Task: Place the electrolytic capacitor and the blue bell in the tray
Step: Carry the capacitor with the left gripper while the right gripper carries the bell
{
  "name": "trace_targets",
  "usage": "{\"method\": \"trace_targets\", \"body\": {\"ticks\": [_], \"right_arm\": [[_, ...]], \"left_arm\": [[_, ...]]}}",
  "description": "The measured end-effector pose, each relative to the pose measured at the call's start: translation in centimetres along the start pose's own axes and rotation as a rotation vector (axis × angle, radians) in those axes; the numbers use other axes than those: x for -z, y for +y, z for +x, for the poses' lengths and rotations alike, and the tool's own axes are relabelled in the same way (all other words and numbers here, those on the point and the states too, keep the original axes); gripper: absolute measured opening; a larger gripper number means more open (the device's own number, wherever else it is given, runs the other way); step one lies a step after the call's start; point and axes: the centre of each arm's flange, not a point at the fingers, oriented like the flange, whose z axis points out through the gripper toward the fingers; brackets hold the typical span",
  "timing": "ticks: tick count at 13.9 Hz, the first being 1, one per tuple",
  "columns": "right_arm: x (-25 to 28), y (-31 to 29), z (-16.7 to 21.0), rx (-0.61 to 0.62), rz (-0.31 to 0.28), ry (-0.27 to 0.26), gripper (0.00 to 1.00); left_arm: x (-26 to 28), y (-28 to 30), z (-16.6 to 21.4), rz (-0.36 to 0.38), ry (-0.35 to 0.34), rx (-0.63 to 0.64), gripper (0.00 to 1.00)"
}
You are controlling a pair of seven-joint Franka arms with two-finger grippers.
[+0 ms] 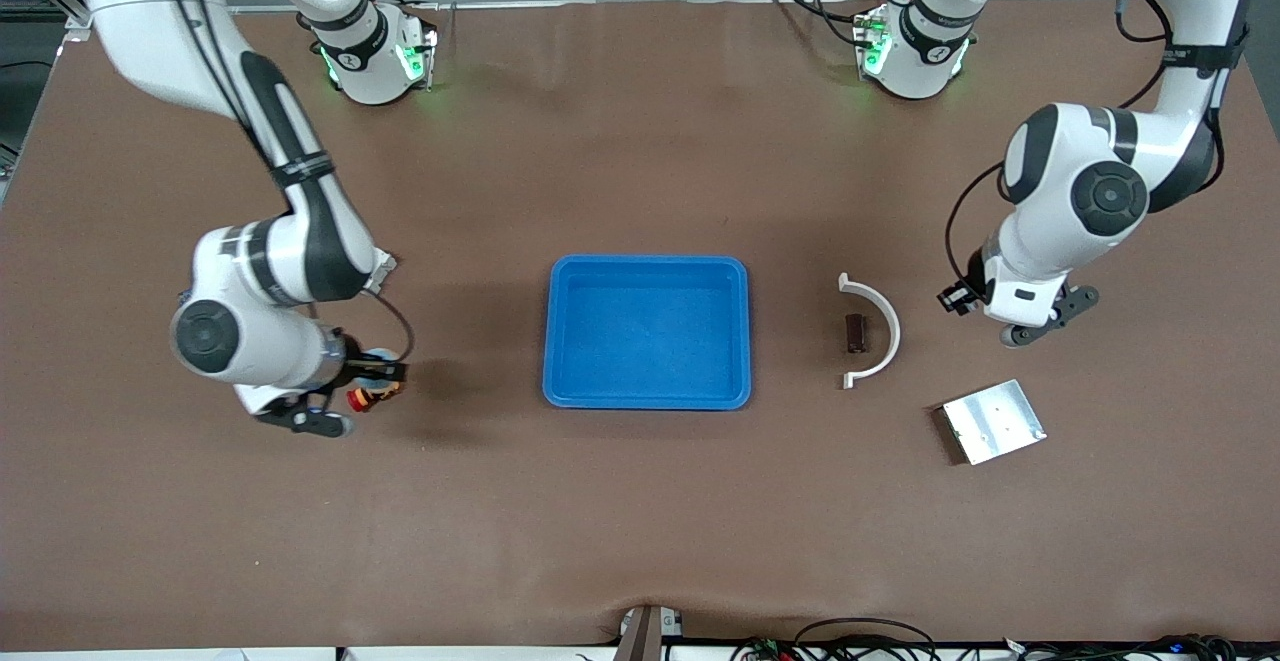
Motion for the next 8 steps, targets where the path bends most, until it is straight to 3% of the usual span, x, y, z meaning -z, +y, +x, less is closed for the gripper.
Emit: {"method": "trace_targets", "body": {"ticks": [2, 5, 8], "right_arm": [[-1.1, -5.4, -3.3, -0.025, 0.010, -0.022, 0.67], [-2.8, -12.5, -8.4, -0.062, -0.005, -0.015, 0.67], [-4.3, -16.4, -12.2, -0.080, -0.024, -0.019, 0.67]], "left_arm": [[1.0, 3.0, -3.7, -0.010, 0.004, 0.142, 0.34], [1.6, 7.2, -10.0, -0.025, 0.002, 0.296, 0.34], [2.1, 9.8, -13.7, -0.074, -0.003, 0.467, 0.34]]}}
